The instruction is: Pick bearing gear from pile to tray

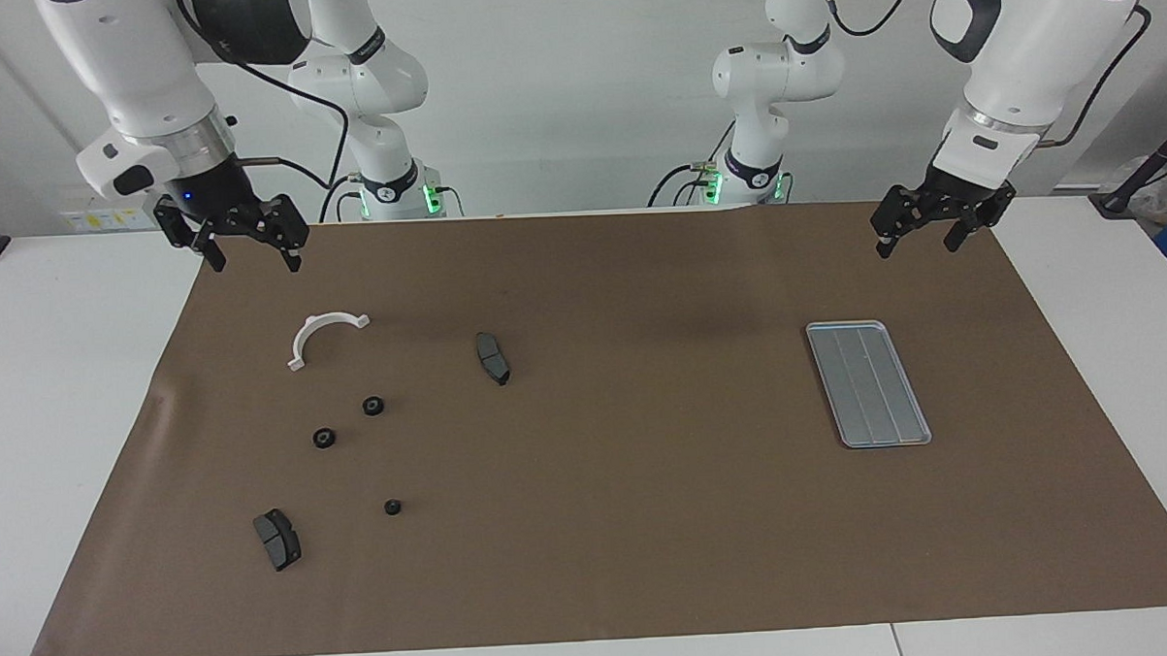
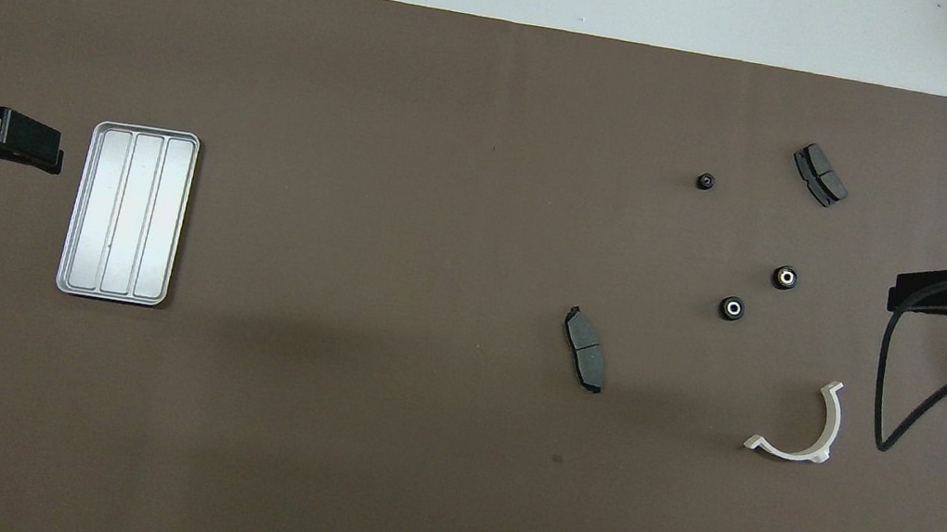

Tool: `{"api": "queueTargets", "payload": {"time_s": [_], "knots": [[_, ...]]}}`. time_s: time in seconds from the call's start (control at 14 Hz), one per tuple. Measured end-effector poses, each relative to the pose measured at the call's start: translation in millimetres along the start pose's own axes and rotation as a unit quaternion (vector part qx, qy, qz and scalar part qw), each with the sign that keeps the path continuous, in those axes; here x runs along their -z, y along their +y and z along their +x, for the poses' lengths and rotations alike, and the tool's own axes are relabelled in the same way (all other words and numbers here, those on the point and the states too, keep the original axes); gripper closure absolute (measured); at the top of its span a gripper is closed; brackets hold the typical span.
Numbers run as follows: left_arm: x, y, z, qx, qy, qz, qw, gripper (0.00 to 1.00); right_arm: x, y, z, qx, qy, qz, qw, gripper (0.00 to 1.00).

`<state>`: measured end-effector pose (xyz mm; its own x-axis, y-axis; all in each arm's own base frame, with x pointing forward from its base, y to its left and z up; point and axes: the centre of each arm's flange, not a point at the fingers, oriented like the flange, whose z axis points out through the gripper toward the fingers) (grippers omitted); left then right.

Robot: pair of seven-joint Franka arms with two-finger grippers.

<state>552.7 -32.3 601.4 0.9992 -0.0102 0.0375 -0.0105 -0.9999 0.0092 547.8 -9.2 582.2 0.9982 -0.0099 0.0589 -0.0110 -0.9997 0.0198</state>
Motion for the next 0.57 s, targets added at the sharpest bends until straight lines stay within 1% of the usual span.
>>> {"api": "queueTargets", "payload": {"time_s": [0.28,0.57], "knots": [[0,0,0,0.000,0.000,0.000,1.000,0.00,-96,-2,28,0.058,0.003,0.000,0.998,0.00],[0,0,0,0.000,0.000,0.000,1.000,0.00,-184,0,57,0.131,0.017,0.030,0.991,0.00]]}}
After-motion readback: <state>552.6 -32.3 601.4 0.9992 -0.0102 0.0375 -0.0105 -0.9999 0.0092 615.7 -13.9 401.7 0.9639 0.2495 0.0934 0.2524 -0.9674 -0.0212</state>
